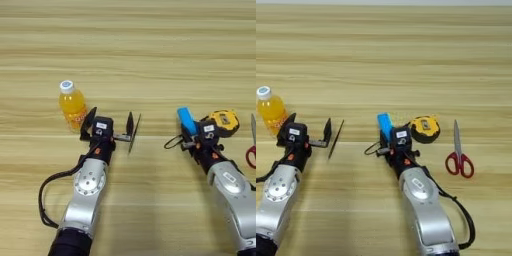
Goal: Move the objects on the table
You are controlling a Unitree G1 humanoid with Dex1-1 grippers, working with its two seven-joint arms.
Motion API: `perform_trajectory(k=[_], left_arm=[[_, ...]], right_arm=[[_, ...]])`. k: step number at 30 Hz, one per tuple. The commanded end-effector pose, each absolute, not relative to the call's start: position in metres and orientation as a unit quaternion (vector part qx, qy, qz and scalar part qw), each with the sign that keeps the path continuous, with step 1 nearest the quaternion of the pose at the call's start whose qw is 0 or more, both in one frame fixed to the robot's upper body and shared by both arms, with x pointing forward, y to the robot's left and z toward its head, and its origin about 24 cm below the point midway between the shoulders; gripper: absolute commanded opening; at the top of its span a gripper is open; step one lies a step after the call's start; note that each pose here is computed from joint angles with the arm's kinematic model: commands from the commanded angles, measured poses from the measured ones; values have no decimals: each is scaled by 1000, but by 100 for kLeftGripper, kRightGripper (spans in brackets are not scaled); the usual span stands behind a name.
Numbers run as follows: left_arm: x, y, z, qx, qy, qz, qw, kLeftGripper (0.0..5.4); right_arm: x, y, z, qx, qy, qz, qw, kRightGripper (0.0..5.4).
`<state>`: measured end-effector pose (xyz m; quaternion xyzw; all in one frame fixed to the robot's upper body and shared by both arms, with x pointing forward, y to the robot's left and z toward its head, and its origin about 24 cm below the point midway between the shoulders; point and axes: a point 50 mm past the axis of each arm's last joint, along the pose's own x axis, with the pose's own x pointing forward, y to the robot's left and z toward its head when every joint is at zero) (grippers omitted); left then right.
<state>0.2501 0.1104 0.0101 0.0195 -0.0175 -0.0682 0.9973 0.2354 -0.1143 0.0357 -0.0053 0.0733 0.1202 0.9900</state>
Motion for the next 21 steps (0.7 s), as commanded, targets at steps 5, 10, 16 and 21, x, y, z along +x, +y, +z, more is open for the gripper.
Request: perform_trajectory(k=[5,10,16,21], left_arm=[[253,106,12,22,-18,-70,997,540],[252,107,13,23,-18,-70,997,540],[251,107,13,22,-18,-70,997,540],[251,107,13,22,-19,-69,997,540]], right_arm=[[254,-99,43,3,75,130,989,140],[265,-92,37,8,90,137,986,140],[275,-88,28,15,110,138,984,140],[278,-83,20,21,125,146,981,140]])
